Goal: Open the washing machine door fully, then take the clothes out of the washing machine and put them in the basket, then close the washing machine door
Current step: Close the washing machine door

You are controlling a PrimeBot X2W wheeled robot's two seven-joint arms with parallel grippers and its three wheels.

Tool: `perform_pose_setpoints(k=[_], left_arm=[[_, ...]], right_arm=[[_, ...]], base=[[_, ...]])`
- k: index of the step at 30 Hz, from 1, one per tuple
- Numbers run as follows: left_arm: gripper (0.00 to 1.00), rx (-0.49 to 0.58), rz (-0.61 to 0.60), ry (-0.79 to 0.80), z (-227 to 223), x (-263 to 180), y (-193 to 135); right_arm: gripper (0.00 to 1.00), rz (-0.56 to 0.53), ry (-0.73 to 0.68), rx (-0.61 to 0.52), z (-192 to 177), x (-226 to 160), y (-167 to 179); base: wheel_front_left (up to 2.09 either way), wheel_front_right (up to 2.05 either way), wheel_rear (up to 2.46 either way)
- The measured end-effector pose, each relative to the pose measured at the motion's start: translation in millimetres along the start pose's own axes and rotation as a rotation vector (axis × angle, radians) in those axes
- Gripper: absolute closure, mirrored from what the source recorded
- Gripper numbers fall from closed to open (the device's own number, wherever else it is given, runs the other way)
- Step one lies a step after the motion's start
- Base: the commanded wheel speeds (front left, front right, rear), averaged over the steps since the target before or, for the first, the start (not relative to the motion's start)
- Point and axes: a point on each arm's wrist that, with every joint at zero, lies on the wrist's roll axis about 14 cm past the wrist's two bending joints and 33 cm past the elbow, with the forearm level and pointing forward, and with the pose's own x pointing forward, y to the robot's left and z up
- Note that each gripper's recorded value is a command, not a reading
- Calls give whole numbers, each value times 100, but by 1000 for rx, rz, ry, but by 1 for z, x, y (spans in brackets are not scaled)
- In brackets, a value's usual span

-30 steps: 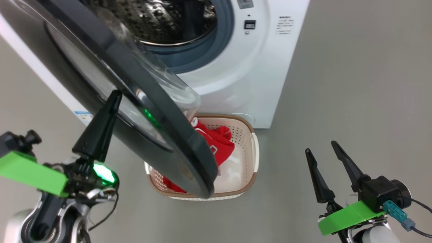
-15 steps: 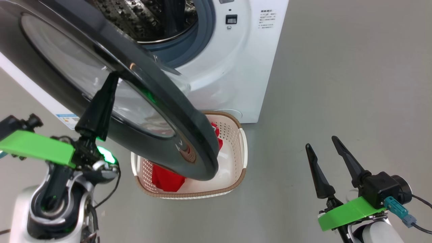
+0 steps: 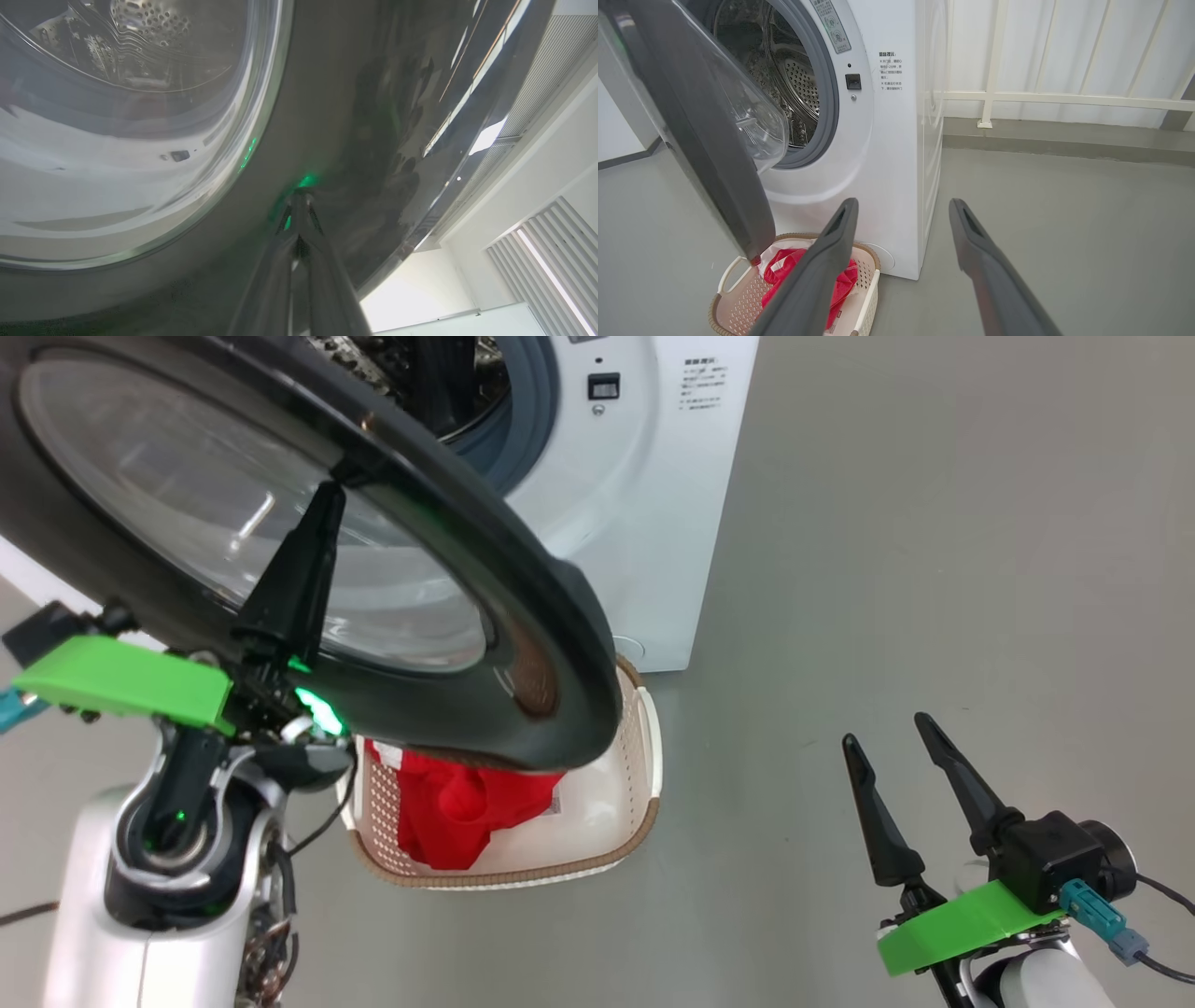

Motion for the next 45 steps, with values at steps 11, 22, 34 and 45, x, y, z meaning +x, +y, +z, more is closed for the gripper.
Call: perform_pose_setpoints(k=[11,22,34,45], left_arm=[[100,-54,-8,18,-11,27,0],[100,-63,-2,-2,-12,65,10],[100,-80,-17,-11,-12,87,19],[0,12,-18,-48,4,70,16]], right_arm=[[0,-22,10,-2,-3,-4,-7],[0,-41,21,-4,-8,2,-15],[0,-74,31,-9,-11,0,-27],[0,-58,10,-8,-4,4,-22]], base=[[0,0,0],[0,0,0],[0,0,0],[0,0,0]])
